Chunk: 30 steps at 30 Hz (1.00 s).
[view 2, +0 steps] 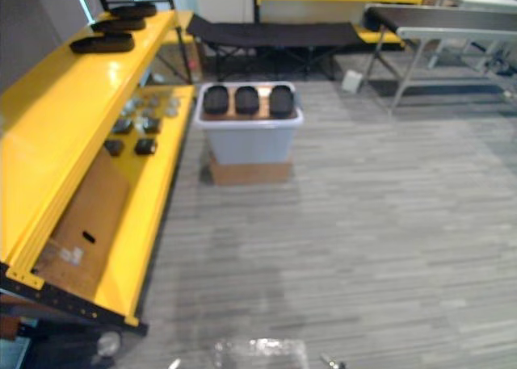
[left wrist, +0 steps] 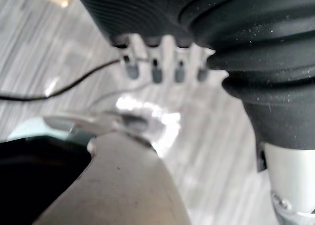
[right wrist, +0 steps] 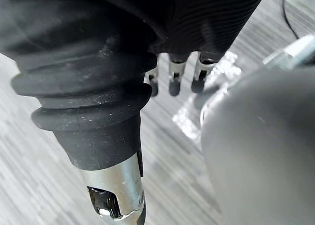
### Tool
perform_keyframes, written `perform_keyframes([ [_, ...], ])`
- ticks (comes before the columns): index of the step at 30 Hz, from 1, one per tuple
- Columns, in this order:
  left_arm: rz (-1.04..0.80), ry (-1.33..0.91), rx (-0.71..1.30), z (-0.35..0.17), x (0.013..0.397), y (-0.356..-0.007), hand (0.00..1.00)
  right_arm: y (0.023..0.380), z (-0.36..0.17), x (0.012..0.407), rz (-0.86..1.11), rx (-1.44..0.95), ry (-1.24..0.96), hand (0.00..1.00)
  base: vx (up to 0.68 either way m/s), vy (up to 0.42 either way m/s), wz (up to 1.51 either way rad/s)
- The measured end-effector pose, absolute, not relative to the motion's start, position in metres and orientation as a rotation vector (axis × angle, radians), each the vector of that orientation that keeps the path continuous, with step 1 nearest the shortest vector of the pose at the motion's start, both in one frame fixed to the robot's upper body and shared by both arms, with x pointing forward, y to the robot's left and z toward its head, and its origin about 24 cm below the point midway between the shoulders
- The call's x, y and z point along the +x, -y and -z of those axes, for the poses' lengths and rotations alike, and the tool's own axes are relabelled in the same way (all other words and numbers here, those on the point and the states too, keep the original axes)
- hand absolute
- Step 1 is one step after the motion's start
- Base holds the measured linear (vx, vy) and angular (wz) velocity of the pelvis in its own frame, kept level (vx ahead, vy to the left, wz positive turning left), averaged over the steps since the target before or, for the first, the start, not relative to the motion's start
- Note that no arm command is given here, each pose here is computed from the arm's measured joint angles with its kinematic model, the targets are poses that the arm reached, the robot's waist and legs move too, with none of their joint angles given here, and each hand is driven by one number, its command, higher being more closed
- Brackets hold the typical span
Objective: Walk over and take plastic housings, then place them on the shelf
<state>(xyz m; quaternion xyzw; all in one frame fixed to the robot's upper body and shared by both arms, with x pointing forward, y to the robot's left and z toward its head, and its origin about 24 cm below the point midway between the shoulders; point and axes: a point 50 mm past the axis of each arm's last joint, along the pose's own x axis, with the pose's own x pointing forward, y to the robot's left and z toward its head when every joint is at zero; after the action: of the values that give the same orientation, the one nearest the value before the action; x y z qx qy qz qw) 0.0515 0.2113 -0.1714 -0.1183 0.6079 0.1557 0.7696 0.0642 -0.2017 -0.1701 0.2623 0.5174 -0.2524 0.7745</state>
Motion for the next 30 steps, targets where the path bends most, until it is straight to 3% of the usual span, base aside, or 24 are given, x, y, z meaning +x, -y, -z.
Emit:
perform_keyframes([
  [4, -0.217, -1.337, -0.085, 0.170, 0.056, -0.214, 0.00, 0.204, 0.170, 0.056, 0.588, 0.564, -1.118, 0.00, 0.00, 0.104, -0.01],
  [7, -0.229, -1.345, -0.086, 0.169, 0.057, -0.218, 0.00, 0.198, 0.172, 0.045, 0.642, 0.601, -1.122, 0.00, 0.11, 0.020, -0.07],
  [14, -0.385, -1.283, -0.243, 0.166, 0.064, -0.220, 0.00, 0.190, 0.175, 0.004, 0.698, 0.606, -1.214, 0.00, 0.27, -0.079, 0.14],
  [18, -0.485, -1.205, -0.444, 0.166, 0.067, -0.204, 0.00, 0.208, 0.171, 0.001, 0.708, 0.545, -1.204, 0.00, 0.42, -0.275, 0.42],
  [23, -0.438, -1.163, -0.453, 0.165, 0.080, -0.194, 0.00, 0.241, 0.163, 0.043, 0.720, 0.494, -1.053, 0.00, 0.44, -0.171, -0.07],
  [26, -0.441, -1.144, -0.445, 0.165, 0.082, -0.196, 0.00, 0.242, 0.156, 0.077, 0.683, 0.514, -0.939, 0.00, 0.35, 0.026, -0.19],
  [30, -0.447, -1.191, -0.380, 0.167, 0.062, -0.204, 0.00, 0.232, 0.155, 0.087, 0.647, 0.555, -0.912, 0.00, 0.43, 0.207, -0.16],
])
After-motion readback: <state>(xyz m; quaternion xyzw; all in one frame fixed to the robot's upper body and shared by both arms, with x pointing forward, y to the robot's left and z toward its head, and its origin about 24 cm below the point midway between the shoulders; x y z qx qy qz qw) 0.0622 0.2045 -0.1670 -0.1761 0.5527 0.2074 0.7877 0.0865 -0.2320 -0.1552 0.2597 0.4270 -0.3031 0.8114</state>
